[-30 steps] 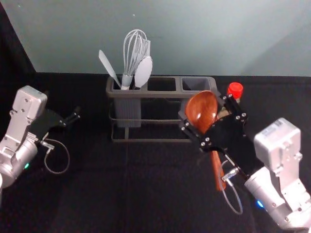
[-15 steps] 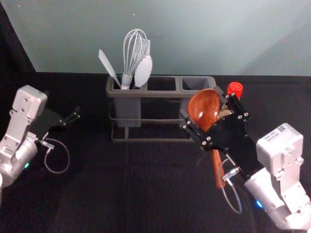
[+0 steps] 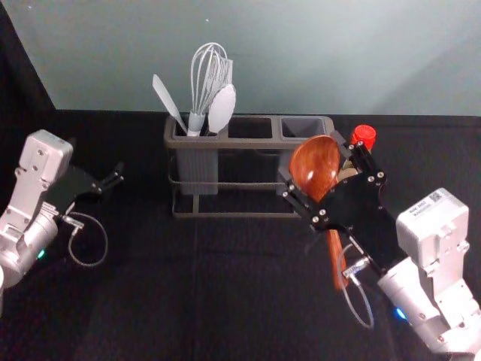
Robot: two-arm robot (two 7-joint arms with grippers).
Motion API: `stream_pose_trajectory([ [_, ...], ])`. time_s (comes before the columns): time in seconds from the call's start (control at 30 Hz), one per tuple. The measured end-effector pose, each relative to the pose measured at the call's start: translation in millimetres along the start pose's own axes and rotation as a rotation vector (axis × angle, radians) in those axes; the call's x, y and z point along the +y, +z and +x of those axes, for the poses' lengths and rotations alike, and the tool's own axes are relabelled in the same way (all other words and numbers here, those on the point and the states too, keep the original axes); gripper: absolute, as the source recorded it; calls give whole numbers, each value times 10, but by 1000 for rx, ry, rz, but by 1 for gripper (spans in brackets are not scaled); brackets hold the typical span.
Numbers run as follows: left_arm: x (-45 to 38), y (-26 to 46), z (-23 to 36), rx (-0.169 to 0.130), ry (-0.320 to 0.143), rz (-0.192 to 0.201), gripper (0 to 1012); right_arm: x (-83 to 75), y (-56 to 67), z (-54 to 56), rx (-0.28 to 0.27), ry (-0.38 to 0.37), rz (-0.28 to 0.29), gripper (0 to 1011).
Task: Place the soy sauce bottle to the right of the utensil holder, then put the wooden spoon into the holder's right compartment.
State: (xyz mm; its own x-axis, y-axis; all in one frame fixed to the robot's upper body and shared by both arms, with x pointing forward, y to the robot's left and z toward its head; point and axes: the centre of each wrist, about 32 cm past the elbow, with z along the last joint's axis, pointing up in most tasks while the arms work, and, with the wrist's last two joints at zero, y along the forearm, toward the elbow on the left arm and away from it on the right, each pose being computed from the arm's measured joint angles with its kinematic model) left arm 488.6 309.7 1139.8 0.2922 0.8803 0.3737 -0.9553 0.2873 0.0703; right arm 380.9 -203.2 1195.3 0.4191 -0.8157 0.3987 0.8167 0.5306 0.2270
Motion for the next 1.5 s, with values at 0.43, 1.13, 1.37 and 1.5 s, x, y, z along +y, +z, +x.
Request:
stream_pose_trajectory([
  [0.43, 0, 0, 0, 0, 0, 0, 1011, 235, -87, 160, -48, -12, 71, 838],
  [1.13, 0, 0, 0, 0, 0, 0, 1011, 703, -84, 437, -101, -22, 198, 838],
  [1.37, 0, 0, 0, 0, 0, 0, 1011, 803, -68, 508, -104, -35, 212, 838],
  [1.5, 0, 0, 0, 0, 0, 0, 1011, 882, -74, 547, -103, -39, 223, 838],
])
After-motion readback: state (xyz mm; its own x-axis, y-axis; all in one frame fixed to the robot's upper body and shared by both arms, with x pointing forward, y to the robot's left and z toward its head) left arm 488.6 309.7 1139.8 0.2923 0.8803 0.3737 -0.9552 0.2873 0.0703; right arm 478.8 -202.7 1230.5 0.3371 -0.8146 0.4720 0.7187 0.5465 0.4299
